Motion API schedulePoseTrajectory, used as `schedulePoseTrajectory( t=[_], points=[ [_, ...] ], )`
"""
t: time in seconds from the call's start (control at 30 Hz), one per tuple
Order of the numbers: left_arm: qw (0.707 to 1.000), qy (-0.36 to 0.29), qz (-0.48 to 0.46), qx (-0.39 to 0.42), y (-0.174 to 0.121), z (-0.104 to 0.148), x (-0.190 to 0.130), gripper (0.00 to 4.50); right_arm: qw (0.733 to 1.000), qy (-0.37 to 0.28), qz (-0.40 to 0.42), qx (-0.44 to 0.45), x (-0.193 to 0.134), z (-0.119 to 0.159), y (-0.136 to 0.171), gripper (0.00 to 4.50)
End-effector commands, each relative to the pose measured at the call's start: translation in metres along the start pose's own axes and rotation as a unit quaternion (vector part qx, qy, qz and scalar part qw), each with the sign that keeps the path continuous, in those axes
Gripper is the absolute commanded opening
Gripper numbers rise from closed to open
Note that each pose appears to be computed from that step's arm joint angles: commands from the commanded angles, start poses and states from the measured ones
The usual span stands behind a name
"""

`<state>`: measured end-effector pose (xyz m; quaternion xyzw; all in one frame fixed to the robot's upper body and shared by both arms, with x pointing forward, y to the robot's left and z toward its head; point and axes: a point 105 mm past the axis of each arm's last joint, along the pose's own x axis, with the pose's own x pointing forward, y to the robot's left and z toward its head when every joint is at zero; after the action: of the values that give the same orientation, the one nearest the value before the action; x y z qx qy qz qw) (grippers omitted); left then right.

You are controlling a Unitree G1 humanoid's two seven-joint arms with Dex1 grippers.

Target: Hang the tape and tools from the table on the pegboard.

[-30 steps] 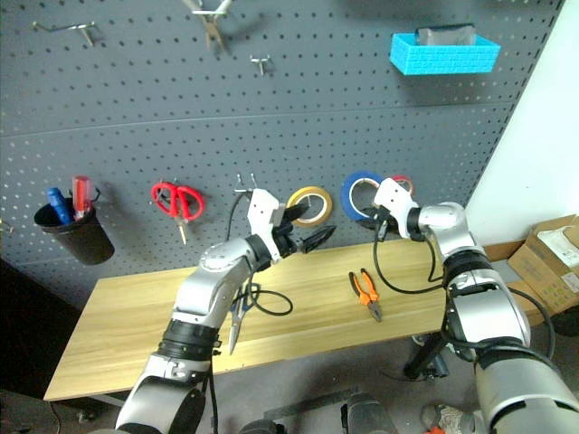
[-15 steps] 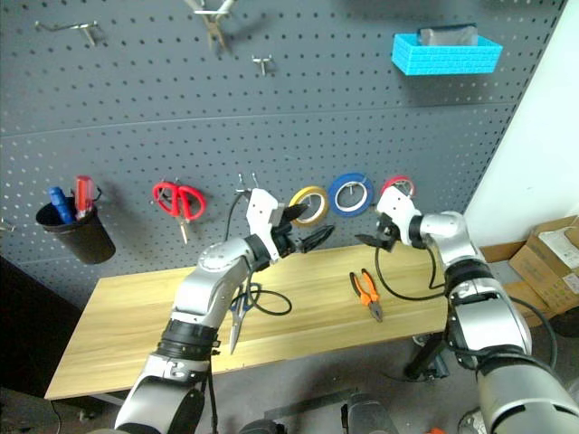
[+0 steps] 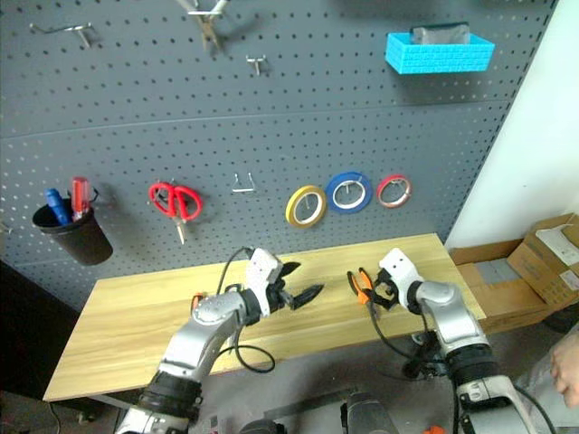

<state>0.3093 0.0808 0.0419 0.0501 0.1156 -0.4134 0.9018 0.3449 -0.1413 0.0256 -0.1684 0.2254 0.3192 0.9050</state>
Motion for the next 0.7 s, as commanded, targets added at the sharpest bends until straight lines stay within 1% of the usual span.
schedulePoseTrajectory(
  t=[0.03,0.1,0.33,0.47,0.6,0.7],
  points=[
    [0.999,-0.004,-0.012,0.045,-0.005,0.006,-0.003,4.50,0.999,0.011,-0.040,0.008,0.003,0.013,-0.009,3.94],
    [0.998,0.009,-0.017,0.058,-0.006,-0.001,-0.005,4.50,0.997,0.024,-0.054,0.040,0.008,0.014,-0.014,3.94],
    [0.998,0.017,-0.020,0.056,-0.008,-0.005,-0.010,4.50,0.984,0.076,-0.072,0.145,0.024,0.007,-0.021,3.94],
    [0.998,0.026,-0.009,0.052,-0.007,-0.009,-0.023,4.50,0.981,0.109,-0.086,0.137,0.030,-0.006,-0.031,3.94],
    [0.998,0.038,0.003,0.041,-0.006,-0.015,-0.043,4.50,0.977,0.113,-0.088,0.155,0.036,-0.005,-0.035,3.94],
    [0.998,0.052,0.018,0.037,-0.002,-0.021,-0.059,4.50,0.979,0.118,-0.085,0.141,0.040,-0.005,-0.037,3.94]
  ],
)
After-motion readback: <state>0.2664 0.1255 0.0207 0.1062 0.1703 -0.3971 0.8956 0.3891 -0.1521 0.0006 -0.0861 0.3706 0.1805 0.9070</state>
